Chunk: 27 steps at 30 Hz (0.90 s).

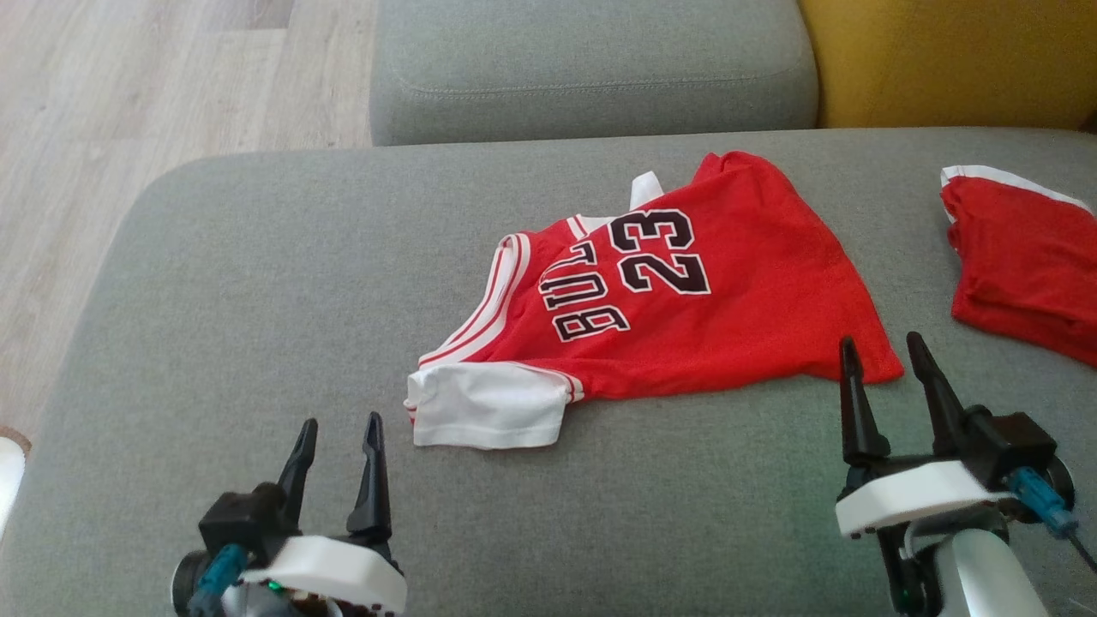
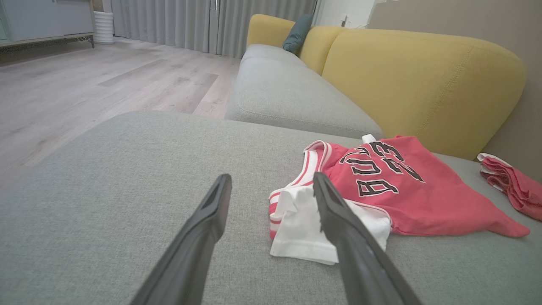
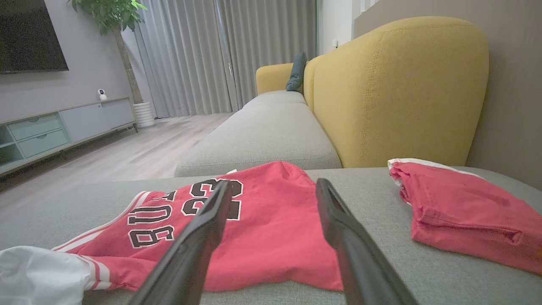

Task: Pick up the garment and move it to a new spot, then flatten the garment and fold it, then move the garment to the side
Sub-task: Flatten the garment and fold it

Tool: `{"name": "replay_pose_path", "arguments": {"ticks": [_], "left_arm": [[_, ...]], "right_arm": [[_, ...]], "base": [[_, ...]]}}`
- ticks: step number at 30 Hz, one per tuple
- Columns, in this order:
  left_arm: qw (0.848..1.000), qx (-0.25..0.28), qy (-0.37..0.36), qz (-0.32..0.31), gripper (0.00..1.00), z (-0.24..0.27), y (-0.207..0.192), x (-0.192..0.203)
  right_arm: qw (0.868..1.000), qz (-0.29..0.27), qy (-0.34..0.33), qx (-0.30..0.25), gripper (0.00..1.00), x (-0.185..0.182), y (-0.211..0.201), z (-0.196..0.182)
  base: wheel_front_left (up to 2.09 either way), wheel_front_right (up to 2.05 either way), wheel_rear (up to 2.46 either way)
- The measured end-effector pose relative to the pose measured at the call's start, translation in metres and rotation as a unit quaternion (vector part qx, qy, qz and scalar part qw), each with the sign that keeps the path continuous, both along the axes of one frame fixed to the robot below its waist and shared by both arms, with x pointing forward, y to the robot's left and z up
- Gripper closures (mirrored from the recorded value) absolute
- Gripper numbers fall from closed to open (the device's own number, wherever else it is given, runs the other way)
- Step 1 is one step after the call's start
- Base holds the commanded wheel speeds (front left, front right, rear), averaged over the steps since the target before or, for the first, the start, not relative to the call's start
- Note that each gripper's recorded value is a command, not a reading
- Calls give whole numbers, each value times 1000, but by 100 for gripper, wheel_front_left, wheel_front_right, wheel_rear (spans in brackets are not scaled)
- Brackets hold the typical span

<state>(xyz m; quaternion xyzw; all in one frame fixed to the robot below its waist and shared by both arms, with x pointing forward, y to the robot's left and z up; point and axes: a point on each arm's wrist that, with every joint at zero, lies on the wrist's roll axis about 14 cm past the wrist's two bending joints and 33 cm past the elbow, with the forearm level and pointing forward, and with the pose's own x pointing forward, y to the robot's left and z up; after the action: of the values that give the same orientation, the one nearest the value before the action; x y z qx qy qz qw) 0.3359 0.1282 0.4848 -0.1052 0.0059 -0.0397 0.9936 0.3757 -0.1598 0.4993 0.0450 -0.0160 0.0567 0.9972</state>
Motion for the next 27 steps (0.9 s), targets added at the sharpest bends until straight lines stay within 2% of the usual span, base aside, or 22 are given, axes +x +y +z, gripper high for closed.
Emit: {"name": "replay_pose_path", "arguments": {"ticks": [9, 17, 27], "left_arm": [[1000, 3, 8, -4, 0, -6, -2, 0], [995, 12, 93, -22, 0, -56, -10, -4], [988, 2, 144, -60, 0, -87, -33, 34]], "right_arm": [[1000, 0, 3, 0, 0, 0, 0, -2], [1000, -3, 22, 0, 0, 2, -2, -15], [998, -23, 58, -6, 0, 10, -16, -40]], "base": [[0, 0, 0], [0, 0, 0], [0, 0, 0]]}}
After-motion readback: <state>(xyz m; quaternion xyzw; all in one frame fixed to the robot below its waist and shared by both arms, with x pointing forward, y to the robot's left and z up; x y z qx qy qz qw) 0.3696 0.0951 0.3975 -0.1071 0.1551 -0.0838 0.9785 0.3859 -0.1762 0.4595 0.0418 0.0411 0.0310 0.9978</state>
